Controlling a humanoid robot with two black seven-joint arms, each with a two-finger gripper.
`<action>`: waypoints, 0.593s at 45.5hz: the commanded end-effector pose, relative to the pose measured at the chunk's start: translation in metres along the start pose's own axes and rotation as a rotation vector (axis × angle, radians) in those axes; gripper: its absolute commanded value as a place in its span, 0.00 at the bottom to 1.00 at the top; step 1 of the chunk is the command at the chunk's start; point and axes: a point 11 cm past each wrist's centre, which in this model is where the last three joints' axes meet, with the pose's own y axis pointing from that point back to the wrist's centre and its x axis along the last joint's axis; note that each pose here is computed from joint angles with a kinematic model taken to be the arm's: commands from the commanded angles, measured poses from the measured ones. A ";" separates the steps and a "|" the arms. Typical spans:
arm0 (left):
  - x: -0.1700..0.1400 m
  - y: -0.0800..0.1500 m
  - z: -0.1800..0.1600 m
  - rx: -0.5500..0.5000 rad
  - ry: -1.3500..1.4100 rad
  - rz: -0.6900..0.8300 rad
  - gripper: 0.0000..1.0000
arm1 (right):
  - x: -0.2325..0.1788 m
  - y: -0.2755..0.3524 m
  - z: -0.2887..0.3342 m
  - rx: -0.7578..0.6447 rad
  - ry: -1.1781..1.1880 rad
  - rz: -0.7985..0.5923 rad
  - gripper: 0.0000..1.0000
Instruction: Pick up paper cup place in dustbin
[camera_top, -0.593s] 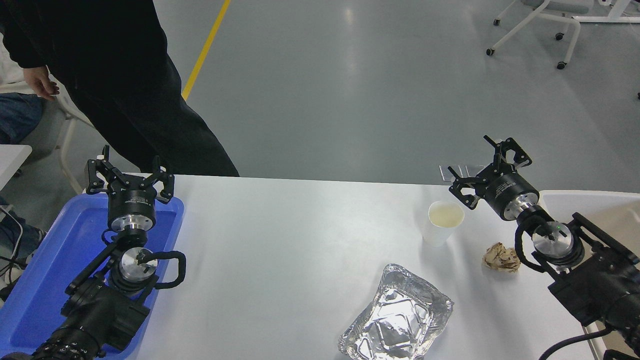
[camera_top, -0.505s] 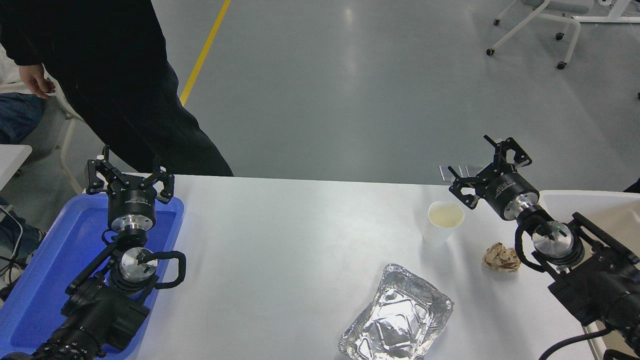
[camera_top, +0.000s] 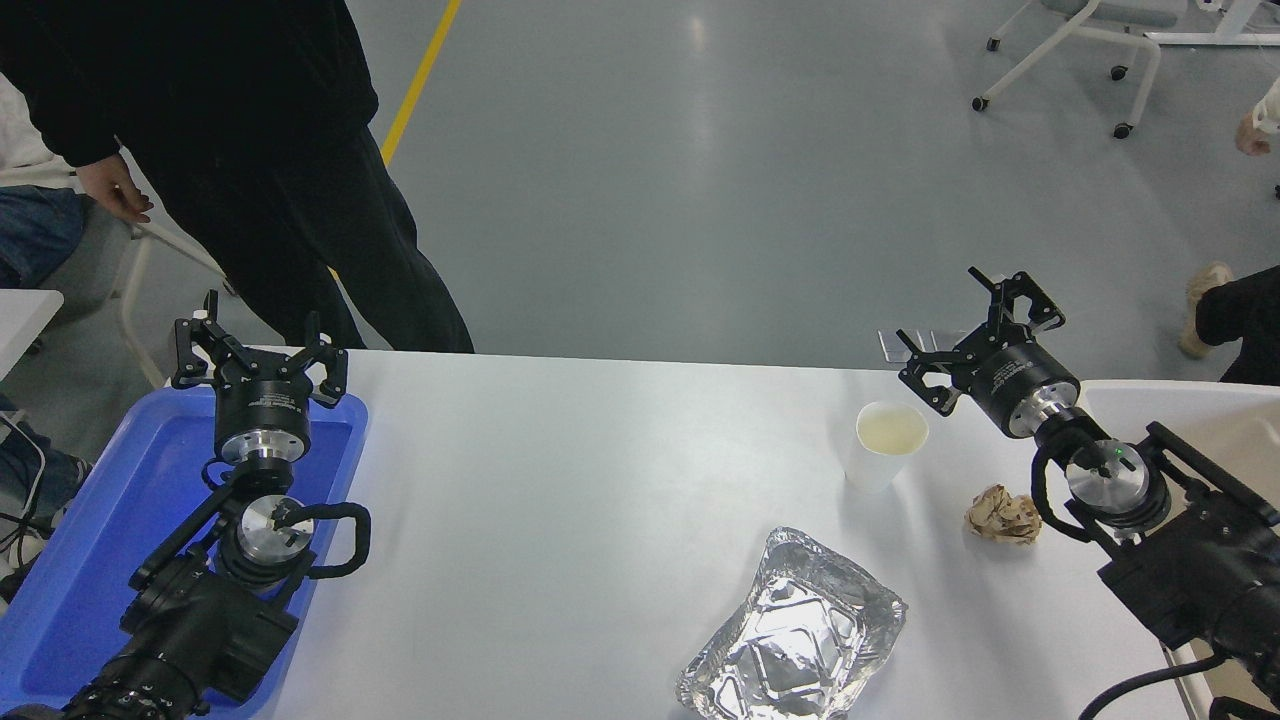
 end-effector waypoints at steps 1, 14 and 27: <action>0.000 0.000 0.000 0.000 -0.002 -0.001 0.99 | -0.019 0.003 -0.010 -0.038 0.131 -0.064 1.00; -0.001 0.000 0.000 -0.001 -0.001 -0.002 0.99 | -0.030 0.007 -0.032 -0.091 0.324 -0.096 1.00; 0.000 0.000 0.000 0.000 -0.002 -0.001 0.99 | -0.037 0.009 -0.078 -0.195 0.639 -0.066 1.00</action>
